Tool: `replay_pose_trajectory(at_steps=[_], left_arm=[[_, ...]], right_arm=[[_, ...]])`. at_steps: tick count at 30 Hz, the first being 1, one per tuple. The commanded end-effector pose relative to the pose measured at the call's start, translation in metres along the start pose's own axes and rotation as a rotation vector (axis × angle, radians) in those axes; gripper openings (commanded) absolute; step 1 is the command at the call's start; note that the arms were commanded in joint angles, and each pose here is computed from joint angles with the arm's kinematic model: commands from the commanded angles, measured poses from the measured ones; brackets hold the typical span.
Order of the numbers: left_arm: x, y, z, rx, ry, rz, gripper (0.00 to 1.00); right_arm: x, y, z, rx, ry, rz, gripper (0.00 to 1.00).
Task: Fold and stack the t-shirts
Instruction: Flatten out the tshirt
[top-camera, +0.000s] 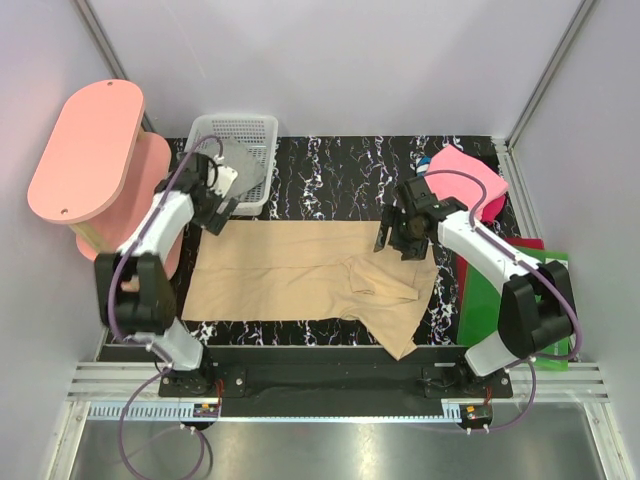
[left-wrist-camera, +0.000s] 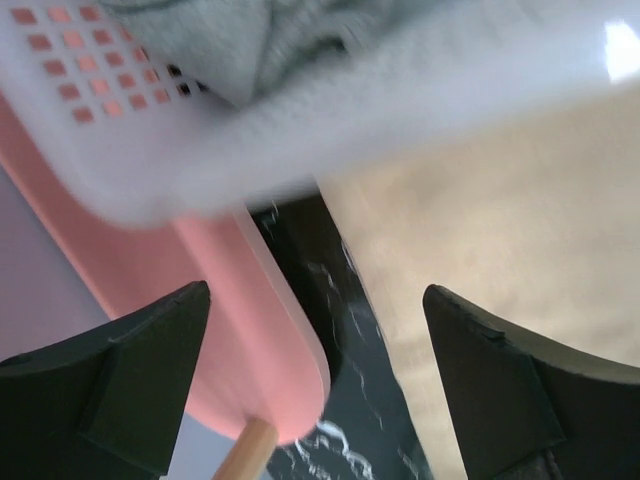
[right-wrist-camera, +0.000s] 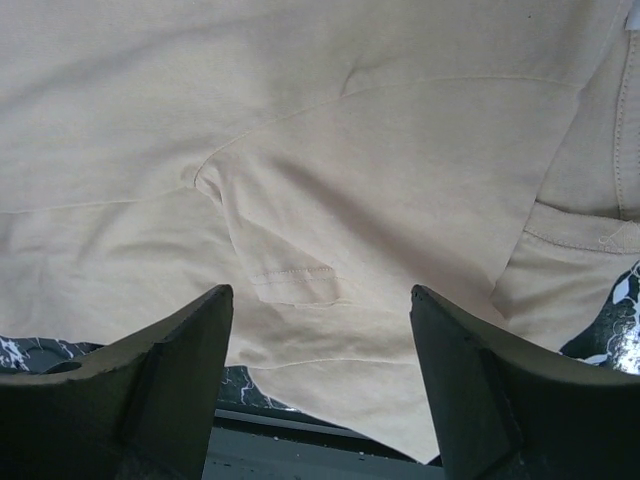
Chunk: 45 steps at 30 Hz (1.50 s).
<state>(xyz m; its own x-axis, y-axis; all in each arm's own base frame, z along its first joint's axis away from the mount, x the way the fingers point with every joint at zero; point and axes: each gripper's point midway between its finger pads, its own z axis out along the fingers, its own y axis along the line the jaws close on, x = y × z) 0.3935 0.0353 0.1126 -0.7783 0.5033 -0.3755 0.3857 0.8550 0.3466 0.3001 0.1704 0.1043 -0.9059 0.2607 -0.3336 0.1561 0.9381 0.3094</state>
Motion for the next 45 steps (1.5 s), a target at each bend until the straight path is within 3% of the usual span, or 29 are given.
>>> replay_pose_trajectory(at_steps=[1,5,10,19,28,31,32,36,45], left_arm=[[0.005,-0.026,-0.062,0.084,-0.172,0.114,0.95],[0.066,-0.064,-0.055,0.153,-0.078,0.219,0.94],[0.100,-0.071,-0.021,0.133,0.030,0.252,0.91],[0.088,-0.061,0.012,0.115,0.081,0.268,0.90],[0.081,-0.055,0.026,0.104,0.105,0.276,0.89],[0.088,-0.060,0.032,0.122,0.131,0.275,0.84],[0.090,-0.061,0.033,0.126,0.138,0.280,0.76],[0.098,-0.064,0.032,0.141,0.158,0.277,0.57],[0.099,-0.062,0.030,0.147,0.175,0.269,0.48]], right_arm=[[0.014,0.004,-0.009,-0.027,0.019,0.003,0.78],[0.038,-0.009,-0.005,0.014,0.074,0.011,0.77],[0.062,-0.034,-0.002,0.104,0.089,0.079,0.76],[0.068,-0.067,-0.015,0.224,0.012,0.152,0.77],[0.076,-0.090,-0.008,0.333,0.018,0.152,0.77],[0.076,-0.093,-0.003,0.354,0.023,0.149,0.77],[0.075,-0.093,-0.002,0.354,0.024,0.147,0.77],[0.074,-0.092,0.002,0.351,0.020,0.140,0.77],[0.078,-0.094,0.008,0.347,0.035,0.121,0.77]])
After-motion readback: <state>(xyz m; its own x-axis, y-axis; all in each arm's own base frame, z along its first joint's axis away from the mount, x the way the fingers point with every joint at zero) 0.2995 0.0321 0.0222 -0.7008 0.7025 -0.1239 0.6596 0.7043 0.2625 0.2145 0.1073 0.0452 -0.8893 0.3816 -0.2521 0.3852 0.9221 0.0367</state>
